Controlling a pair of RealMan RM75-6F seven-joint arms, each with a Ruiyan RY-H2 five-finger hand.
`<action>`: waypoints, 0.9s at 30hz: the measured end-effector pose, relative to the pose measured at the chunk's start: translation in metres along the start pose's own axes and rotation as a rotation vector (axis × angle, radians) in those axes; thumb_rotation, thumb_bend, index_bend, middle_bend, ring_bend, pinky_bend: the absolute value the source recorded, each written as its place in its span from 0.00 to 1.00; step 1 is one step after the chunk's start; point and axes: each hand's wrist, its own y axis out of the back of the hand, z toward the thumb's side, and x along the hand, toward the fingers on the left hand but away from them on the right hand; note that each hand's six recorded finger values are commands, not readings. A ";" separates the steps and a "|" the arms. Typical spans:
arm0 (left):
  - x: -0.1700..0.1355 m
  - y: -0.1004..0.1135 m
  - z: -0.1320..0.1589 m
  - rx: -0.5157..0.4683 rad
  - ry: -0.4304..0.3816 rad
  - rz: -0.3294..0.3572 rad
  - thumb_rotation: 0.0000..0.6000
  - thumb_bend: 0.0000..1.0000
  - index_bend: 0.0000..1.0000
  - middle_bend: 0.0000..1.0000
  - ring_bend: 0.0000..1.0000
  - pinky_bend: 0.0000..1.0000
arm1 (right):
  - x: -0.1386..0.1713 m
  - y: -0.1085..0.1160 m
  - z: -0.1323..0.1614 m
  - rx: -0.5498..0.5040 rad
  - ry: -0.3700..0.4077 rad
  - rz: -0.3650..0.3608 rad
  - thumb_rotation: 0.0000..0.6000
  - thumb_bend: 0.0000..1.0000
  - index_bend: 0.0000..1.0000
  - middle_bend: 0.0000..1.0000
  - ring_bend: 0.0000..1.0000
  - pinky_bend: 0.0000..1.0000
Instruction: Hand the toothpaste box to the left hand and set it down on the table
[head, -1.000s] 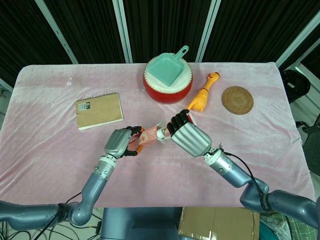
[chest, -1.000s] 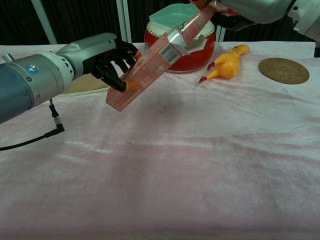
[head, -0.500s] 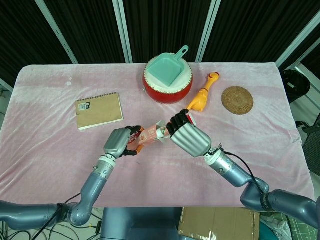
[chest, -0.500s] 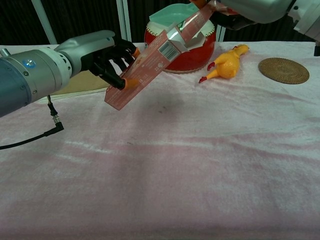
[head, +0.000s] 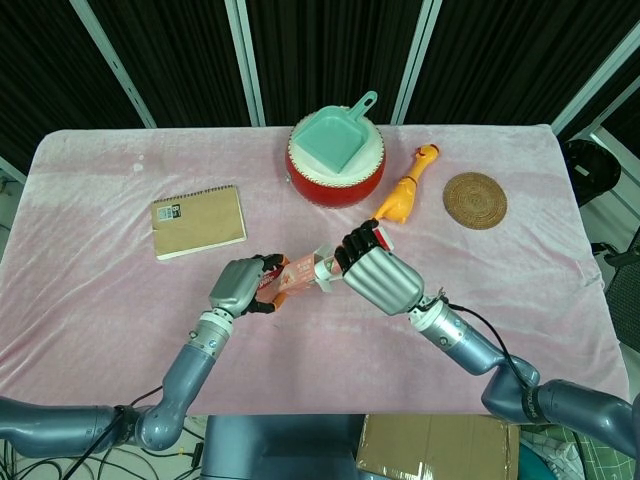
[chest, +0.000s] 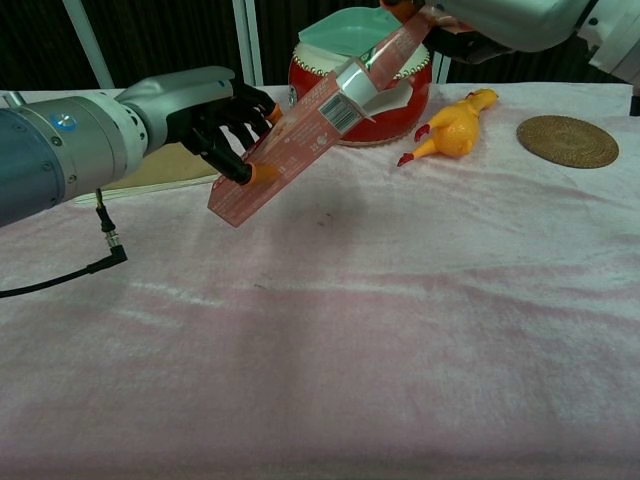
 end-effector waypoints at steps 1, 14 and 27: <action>0.000 0.000 0.000 0.000 0.000 0.000 1.00 0.43 0.42 0.37 0.30 0.43 | 0.000 0.000 0.001 0.000 0.001 -0.001 1.00 0.43 0.66 0.55 0.47 0.45; 0.000 -0.001 0.003 -0.010 -0.002 -0.005 1.00 0.43 0.42 0.37 0.30 0.44 | -0.002 0.000 0.002 0.004 -0.011 -0.004 1.00 0.43 0.66 0.55 0.47 0.45; 0.000 -0.003 0.007 -0.028 -0.010 -0.001 1.00 0.43 0.42 0.37 0.30 0.44 | 0.001 -0.004 0.000 0.025 -0.009 0.014 1.00 0.43 0.66 0.55 0.47 0.45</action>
